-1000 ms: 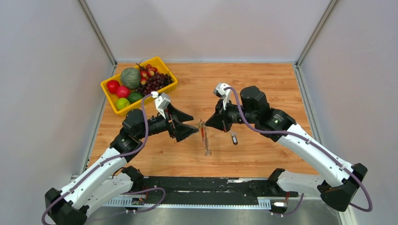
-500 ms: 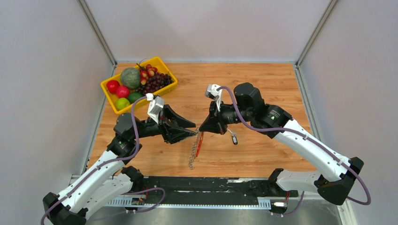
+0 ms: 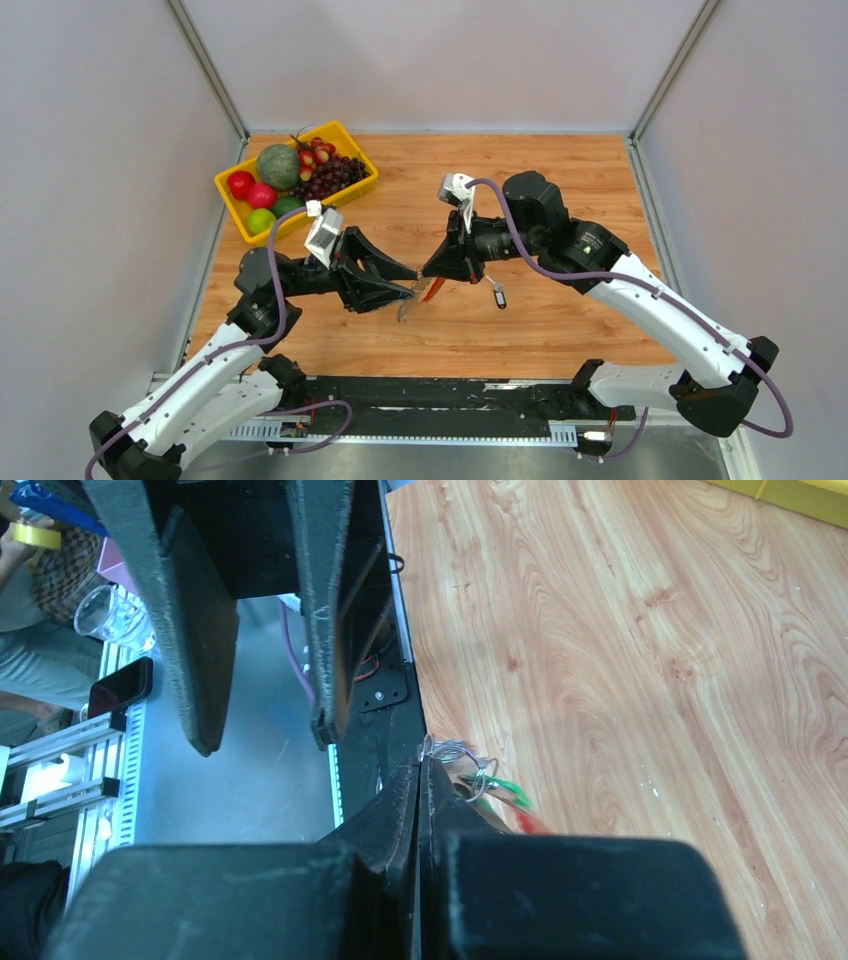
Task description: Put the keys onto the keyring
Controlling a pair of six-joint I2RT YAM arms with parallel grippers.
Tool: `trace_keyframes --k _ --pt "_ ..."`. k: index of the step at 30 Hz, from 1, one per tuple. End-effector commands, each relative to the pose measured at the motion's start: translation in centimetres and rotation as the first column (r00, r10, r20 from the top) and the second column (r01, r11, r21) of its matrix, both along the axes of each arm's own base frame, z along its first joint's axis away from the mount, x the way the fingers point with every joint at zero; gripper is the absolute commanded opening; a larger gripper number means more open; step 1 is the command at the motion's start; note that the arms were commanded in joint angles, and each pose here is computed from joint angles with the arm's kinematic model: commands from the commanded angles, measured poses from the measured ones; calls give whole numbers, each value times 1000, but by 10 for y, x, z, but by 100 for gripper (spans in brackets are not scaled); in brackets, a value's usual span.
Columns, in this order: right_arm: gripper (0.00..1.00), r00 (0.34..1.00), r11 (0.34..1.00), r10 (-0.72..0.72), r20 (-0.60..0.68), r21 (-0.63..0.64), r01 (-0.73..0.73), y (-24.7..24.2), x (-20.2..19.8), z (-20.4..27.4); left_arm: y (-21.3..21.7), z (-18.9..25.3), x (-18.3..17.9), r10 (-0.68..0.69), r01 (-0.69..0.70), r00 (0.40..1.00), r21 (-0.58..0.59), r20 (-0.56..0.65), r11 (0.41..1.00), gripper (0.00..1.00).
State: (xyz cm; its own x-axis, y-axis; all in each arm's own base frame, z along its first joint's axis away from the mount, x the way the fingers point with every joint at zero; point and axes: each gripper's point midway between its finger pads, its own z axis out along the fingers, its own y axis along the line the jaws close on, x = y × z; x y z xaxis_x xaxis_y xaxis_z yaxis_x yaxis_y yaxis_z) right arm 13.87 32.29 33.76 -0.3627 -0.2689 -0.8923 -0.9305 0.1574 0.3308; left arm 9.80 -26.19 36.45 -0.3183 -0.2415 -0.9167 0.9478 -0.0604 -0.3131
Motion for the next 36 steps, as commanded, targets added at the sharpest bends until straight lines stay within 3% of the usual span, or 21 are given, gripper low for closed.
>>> trace_keyframes --k 1,13,36 --pt "0 996 995 69 54 73 -73 1 -15 33 -1 7 -6 -30 31 999 -22 27 999 51" --pt "0 988 989 128 87 57 -133 2 -31 38 -1 4 1 8 -7 1000 -17 30 1000 54" --pt "0 993 995 63 97 71 -70 8 -22 56 -2 3 -6 -36 37 999 -17 22 999 55"
